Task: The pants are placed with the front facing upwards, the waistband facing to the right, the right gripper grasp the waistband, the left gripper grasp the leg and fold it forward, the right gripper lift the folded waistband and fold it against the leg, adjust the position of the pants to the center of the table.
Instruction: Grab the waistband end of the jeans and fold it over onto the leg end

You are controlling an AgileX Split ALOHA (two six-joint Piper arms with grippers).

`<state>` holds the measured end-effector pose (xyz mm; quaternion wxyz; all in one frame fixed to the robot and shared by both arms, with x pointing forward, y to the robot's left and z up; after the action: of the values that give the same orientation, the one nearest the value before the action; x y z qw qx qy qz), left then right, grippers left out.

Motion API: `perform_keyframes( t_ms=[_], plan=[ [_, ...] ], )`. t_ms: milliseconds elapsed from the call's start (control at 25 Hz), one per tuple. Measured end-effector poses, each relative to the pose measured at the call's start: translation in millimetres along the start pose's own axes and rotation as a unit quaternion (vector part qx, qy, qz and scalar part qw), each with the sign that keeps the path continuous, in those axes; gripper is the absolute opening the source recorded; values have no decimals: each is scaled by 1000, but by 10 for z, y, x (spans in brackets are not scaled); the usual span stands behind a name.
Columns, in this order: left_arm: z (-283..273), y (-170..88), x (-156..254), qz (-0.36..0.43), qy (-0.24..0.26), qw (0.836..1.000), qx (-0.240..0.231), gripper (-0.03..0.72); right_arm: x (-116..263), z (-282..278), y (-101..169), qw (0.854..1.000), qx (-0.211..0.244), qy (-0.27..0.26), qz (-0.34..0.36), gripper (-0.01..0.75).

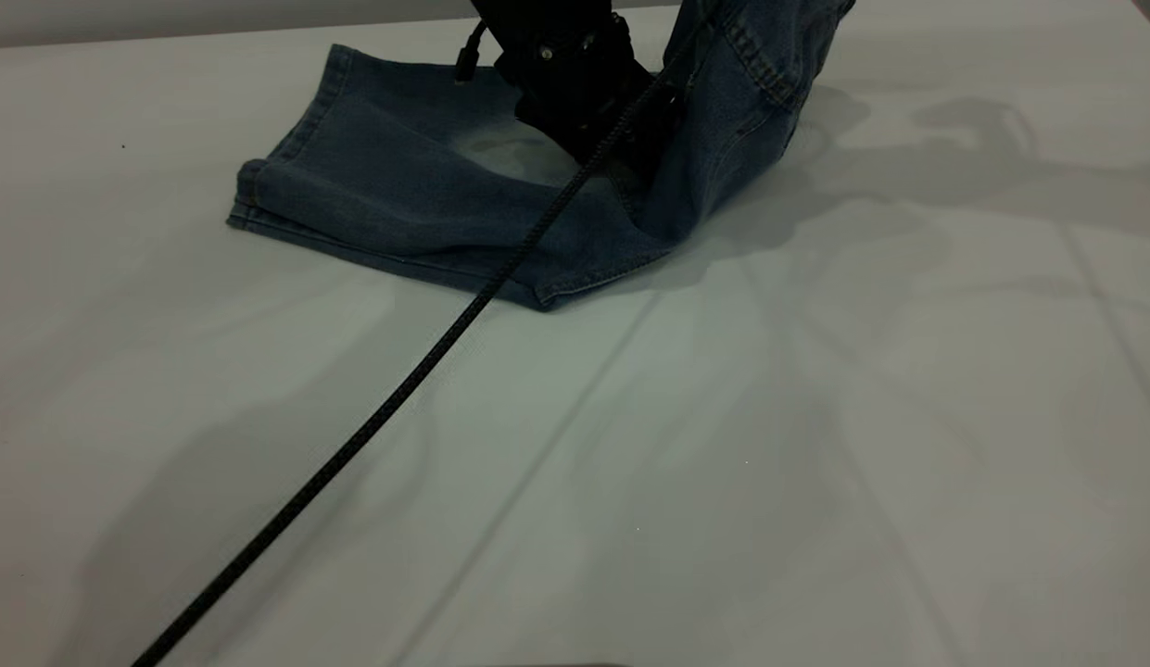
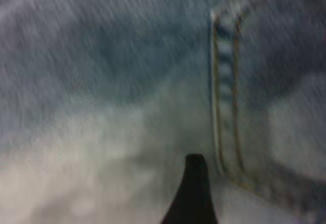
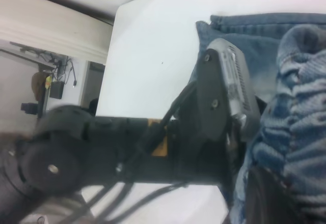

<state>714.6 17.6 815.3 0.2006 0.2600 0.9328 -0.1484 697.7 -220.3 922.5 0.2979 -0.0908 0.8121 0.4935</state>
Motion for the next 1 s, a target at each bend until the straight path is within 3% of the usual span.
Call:
perform_keyframes(
  t_ms=[80,400,600,1000],
  plan=[
    [-150,80,-24,4,30,1000,-9,586,0,0,0,1000,0,0,0,50],
    [-831,938,-98,-43,82,986,-136,586,25,37,2,1000,7,10,-7,50],
    [-734,1315,113,-80,112,979,-150,586,14,155,109,1000,-1,18,-19,50],
    [-337,1401,305,-90,126,978,-139,586,-168,577,624,997,-27,33,-71,50]
  ],
)
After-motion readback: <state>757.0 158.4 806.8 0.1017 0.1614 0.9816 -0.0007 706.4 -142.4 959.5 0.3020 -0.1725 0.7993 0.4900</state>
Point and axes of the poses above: a point on each arm's last joint axis where the gripper is mounted, z pointing out along that axis toward the gripper, y along the wrist's bending axis when the last joint is at zero, x = y × z, the point moved 4 cm from there along z, pointing out along that axis toward the gripper, and after that the axes turned 12 degrees about -z, right-handed, at the moved point
